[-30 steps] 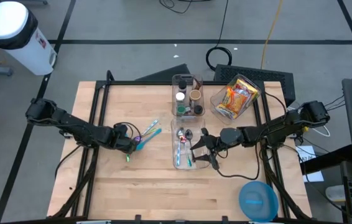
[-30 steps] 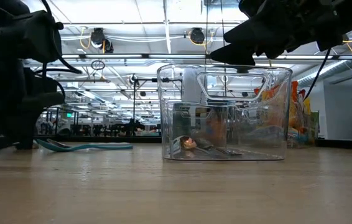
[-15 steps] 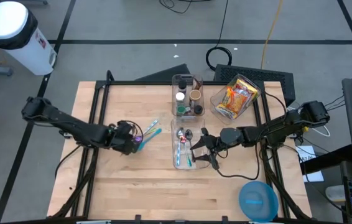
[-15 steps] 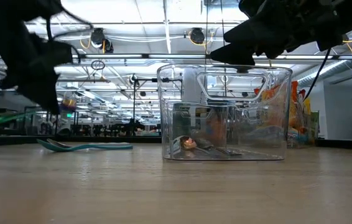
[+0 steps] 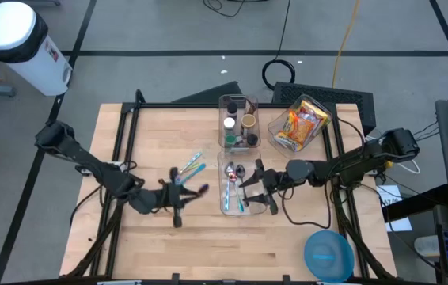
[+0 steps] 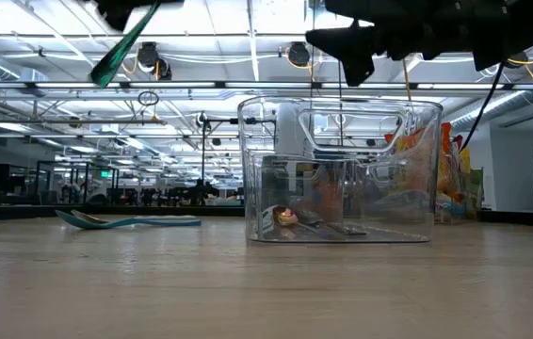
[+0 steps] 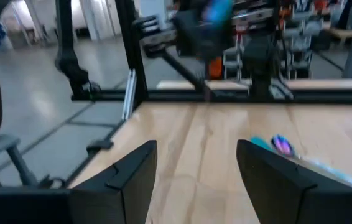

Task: Pick & Place Food Item
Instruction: Put the bottom rainbow spoon into the bottom transparent bin

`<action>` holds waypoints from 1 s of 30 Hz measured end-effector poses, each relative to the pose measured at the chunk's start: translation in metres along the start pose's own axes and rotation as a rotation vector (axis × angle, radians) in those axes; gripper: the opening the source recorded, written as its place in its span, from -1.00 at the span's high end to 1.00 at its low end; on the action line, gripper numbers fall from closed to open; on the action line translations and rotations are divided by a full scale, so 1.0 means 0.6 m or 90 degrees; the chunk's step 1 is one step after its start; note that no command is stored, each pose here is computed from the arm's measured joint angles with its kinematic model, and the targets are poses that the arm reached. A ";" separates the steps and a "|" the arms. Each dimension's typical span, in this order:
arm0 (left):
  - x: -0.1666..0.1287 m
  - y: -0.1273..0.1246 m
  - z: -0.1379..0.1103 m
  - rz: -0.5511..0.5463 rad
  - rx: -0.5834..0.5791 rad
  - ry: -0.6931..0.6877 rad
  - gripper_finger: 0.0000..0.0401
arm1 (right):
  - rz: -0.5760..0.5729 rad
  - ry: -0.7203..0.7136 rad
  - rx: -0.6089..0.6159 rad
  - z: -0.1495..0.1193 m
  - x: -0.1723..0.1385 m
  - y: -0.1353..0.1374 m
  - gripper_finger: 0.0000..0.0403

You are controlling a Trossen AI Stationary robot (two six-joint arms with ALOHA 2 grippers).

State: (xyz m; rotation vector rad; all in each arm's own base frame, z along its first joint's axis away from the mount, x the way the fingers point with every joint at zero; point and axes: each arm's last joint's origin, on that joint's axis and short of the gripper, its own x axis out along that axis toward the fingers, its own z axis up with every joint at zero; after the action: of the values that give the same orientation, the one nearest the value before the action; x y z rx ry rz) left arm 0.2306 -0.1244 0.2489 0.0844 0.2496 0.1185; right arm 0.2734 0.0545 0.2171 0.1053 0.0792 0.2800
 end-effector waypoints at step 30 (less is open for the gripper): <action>0.089 0.004 -0.023 -0.101 0.033 -0.051 0.97 | 0.016 -0.167 0.022 -0.002 0.101 0.002 -0.05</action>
State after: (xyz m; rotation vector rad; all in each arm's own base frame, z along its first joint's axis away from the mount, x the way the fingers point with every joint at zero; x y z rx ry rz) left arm 0.2783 -0.1139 0.2228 0.1198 0.1786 -0.0493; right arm 0.3312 0.0725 0.2120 0.1767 -0.1782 0.2871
